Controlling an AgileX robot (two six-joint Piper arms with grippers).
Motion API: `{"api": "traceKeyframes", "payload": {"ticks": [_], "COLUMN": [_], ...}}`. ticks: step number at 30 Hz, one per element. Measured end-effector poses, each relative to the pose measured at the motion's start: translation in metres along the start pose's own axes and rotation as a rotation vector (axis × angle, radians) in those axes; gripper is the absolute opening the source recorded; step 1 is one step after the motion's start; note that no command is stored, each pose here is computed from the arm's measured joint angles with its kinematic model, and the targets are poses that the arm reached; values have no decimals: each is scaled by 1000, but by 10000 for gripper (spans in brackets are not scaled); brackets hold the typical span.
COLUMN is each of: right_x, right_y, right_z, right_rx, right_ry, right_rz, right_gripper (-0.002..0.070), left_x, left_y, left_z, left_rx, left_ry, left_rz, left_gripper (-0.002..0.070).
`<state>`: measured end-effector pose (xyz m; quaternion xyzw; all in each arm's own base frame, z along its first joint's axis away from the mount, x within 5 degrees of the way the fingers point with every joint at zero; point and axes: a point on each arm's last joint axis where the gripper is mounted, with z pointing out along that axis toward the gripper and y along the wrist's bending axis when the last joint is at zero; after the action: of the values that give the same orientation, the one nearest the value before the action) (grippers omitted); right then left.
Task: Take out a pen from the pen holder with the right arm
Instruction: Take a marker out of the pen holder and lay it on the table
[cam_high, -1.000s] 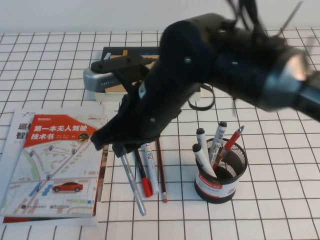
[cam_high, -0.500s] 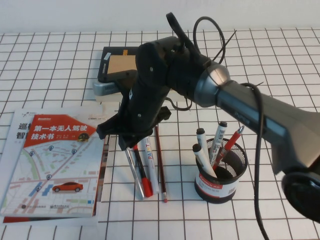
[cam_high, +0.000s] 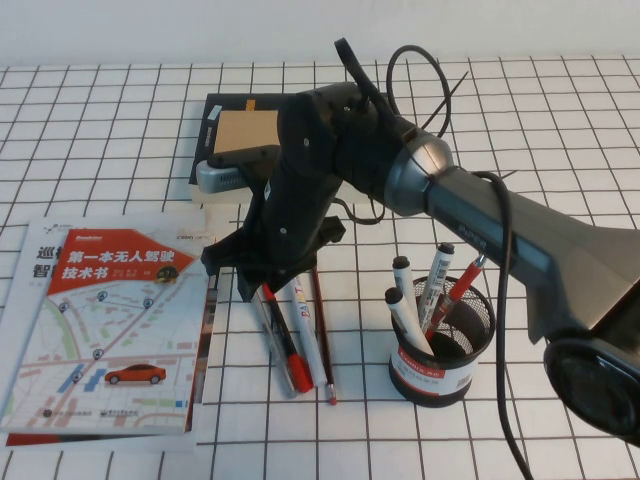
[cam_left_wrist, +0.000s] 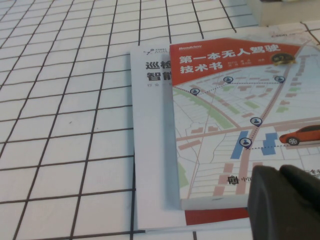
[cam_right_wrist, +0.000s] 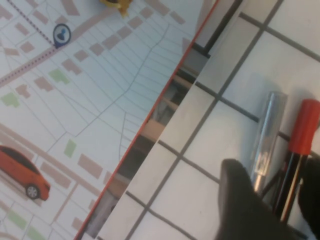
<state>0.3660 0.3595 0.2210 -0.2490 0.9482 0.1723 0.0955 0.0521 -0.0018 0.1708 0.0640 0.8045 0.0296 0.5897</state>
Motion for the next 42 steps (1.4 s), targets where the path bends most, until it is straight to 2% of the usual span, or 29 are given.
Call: {"api": "traceKeyframes", "payload": {"ticks": [6, 9, 12, 18, 21, 29, 35, 42], "right_x": [-1, -2, 3, 28, 50, 132, 208, 279], "right_y": [2, 8, 24, 52, 54, 21, -8, -32], "right_z": [-10, -39, -89, -185, -220, -234, -247, -267], "right_rx": [2, 16, 44, 94, 114, 205, 212, 196], "right_ry": [-18, -73, -170, -361, -399, -280, -354, -437], "right_rz": [-6, -32, -89, -188, -207, -204, -144, -125], "right_gripper": [277, 270, 218, 33, 0, -14, -14, -15], "left_x": [0, 0, 0, 0, 0, 0, 0, 0], "left_y": [0, 0, 0, 0, 0, 0, 0, 0], "left_z": [0, 0, 0, 0, 0, 0, 0, 0], "left_rx": [0, 0, 0, 0, 0, 0, 0, 0], "left_ry": [0, 0, 0, 0, 0, 0, 0, 0], "left_rz": [0, 0, 0, 0, 0, 0, 0, 0], "left_gripper": [-4, -4, -4, -4, -4, -4, -4, -4]}}
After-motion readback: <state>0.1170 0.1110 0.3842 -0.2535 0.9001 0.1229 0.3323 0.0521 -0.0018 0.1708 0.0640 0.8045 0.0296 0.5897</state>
